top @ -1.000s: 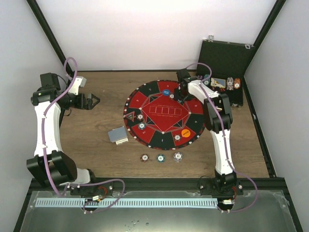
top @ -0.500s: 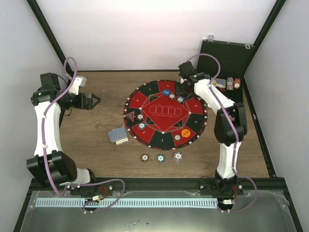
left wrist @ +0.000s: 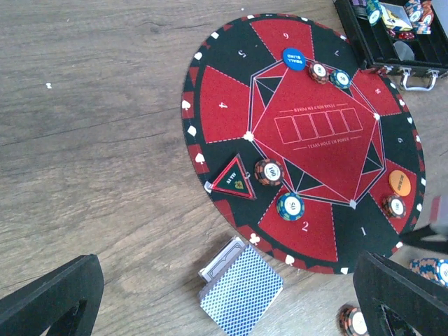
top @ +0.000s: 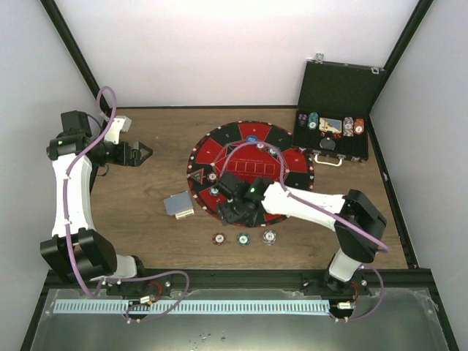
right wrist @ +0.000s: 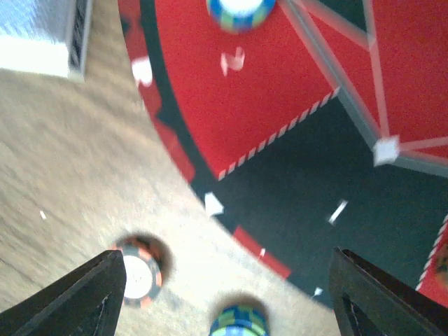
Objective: Distribute texas hold em gaming equipment
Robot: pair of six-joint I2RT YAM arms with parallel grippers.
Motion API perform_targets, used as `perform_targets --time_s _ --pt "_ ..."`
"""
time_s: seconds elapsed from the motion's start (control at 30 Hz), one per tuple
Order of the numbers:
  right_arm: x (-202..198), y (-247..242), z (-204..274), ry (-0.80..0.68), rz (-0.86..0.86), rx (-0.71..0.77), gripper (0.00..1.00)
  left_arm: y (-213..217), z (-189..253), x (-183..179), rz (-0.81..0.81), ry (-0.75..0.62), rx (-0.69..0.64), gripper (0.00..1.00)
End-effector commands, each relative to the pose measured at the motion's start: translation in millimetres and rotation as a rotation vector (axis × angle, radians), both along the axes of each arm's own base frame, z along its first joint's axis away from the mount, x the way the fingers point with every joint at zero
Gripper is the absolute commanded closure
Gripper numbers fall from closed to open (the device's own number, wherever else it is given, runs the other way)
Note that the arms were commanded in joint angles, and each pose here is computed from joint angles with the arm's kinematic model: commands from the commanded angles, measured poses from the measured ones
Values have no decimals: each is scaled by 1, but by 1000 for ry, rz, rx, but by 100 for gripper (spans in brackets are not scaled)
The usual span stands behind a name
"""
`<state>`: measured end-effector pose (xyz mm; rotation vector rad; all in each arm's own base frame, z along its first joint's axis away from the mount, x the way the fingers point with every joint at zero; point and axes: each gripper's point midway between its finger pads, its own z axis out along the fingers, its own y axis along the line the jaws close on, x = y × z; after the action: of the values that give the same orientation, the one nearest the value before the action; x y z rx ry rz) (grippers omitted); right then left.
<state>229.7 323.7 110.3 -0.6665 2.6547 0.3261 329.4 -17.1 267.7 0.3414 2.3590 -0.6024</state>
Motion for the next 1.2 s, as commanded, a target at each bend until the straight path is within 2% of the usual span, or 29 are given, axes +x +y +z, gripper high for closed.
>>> perform_targets --time_s 0.0,0.17,0.5,0.93,1.17 --pt "-27 -4 -18 47 -59 -10 19 -3 11 -6 -2 -23 -11 0" --pt "-53 -5 -37 92 -44 -23 21 -3 12 -7 -3 -22 -10 0" --pt "-80 -15 -60 156 -34 -50 24 -4 11 -8 -8 -23 -13 0" --pt "-90 -26 -72 171 -50 -87 41 -4 12 -8 -8 -30 -8 0" --pt "-86 -32 -73 150 -63 -125 41 -3 11 -8 -5 -28 -8 0"
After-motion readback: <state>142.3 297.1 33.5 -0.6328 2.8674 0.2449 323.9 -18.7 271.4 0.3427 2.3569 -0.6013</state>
